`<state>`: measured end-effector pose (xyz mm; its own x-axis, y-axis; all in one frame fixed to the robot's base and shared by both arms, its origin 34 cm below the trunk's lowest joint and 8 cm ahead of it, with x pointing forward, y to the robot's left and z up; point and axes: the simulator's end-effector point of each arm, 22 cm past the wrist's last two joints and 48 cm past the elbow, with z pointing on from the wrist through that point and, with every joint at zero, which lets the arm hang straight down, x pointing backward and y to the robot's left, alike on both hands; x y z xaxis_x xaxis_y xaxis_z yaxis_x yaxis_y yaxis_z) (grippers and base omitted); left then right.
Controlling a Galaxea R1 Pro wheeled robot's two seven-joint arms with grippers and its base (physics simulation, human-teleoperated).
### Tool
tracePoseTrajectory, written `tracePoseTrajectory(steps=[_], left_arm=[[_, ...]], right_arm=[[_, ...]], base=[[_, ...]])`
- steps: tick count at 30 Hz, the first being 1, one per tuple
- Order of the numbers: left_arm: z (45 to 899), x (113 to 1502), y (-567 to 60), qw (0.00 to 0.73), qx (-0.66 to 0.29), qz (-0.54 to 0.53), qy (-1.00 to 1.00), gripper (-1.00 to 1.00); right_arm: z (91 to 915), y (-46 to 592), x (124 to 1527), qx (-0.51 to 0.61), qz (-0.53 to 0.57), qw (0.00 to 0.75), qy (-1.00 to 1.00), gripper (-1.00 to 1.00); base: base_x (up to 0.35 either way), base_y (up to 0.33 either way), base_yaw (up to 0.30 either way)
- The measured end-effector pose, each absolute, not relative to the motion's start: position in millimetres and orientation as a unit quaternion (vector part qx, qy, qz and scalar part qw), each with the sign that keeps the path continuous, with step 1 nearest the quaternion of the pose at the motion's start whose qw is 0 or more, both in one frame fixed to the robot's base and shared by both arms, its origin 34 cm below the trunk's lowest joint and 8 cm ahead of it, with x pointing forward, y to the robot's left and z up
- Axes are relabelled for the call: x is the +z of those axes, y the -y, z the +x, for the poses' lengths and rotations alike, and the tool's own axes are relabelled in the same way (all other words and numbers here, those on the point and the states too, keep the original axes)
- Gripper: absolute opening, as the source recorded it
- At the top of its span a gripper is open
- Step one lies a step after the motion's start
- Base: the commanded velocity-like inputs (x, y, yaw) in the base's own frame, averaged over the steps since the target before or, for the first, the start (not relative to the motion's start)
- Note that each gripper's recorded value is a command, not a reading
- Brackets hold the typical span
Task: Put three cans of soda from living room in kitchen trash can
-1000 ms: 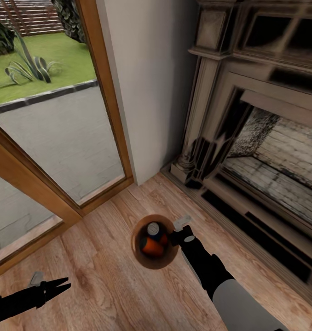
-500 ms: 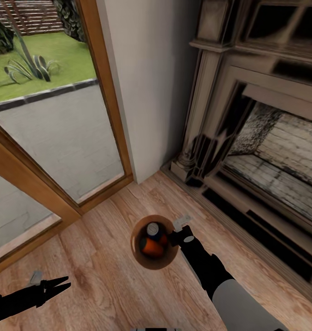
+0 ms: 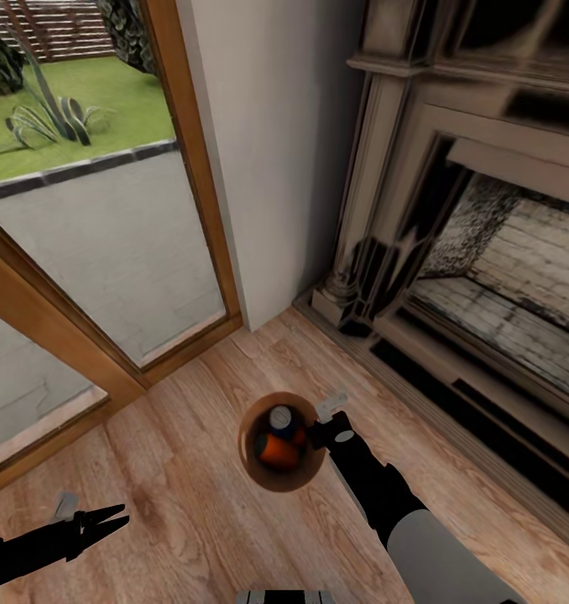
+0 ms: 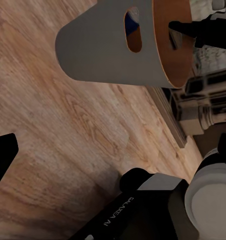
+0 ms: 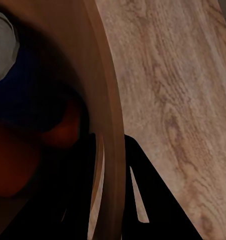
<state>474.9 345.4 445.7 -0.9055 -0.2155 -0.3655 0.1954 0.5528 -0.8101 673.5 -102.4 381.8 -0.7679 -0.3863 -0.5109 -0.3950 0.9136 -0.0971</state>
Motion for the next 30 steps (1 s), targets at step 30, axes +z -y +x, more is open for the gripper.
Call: tracePoseTrajectory(steps=[30], left_arm=[[461.9,381.7,-345.1,0.217,-0.473,-0.006,-0.854,1.0]], right_arm=[[660.6,102.2,317.8,0.008,-0.209,0.27,-0.94,-1.0]], base=[[0.0,0.0,0.0]])
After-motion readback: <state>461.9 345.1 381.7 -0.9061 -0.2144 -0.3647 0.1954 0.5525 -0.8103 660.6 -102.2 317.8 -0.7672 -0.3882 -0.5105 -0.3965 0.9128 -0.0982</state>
